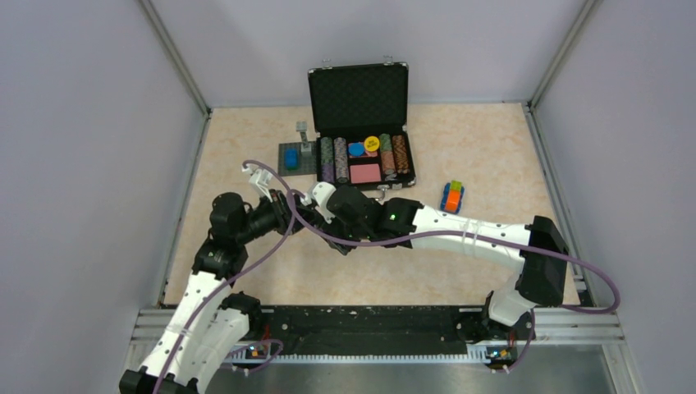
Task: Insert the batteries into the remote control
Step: Load the battery cover into the remote control.
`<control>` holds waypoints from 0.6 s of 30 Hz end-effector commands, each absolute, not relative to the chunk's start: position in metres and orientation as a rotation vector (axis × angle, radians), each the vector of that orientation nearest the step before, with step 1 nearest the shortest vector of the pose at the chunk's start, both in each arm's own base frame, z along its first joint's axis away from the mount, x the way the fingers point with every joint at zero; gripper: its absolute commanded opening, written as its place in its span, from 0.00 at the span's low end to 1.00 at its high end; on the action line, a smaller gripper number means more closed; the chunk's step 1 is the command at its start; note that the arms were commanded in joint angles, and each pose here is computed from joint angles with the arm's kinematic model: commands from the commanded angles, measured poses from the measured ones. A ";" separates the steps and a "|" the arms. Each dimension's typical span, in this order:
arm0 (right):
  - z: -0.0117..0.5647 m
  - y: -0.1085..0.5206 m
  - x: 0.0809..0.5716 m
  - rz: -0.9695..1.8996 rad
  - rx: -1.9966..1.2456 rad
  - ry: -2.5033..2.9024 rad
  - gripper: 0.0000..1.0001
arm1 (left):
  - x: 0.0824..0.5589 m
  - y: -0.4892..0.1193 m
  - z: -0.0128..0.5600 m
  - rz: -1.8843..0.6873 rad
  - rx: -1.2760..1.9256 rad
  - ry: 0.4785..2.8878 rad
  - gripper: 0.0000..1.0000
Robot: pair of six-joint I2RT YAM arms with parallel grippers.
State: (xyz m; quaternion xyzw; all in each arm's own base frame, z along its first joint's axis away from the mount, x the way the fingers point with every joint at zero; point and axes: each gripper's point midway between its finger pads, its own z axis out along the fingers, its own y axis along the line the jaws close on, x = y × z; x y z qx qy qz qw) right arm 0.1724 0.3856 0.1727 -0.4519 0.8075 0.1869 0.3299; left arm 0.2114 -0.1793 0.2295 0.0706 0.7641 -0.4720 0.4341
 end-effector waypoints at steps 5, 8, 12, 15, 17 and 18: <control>0.196 0.400 0.175 0.529 -1.155 2.050 0.30 | 0.215 -0.193 0.240 -1.334 0.087 1.969 0.00; 0.194 0.398 0.176 0.516 -1.150 2.061 0.32 | 0.212 -0.196 0.245 -1.379 0.091 1.983 0.00; 0.191 0.395 0.177 0.496 -1.138 2.079 0.33 | 0.210 -0.197 0.248 -1.403 0.074 1.997 0.00; 0.191 0.394 0.179 0.480 -1.119 2.093 0.34 | 0.210 -0.197 0.250 -1.423 0.049 2.006 0.00; 0.191 0.394 0.180 0.474 -1.107 2.099 0.36 | 0.210 -0.197 0.250 -1.437 0.032 2.014 0.00; 0.191 0.394 0.180 0.473 -1.102 2.102 0.37 | 0.210 -0.198 0.251 -1.444 0.021 2.018 0.00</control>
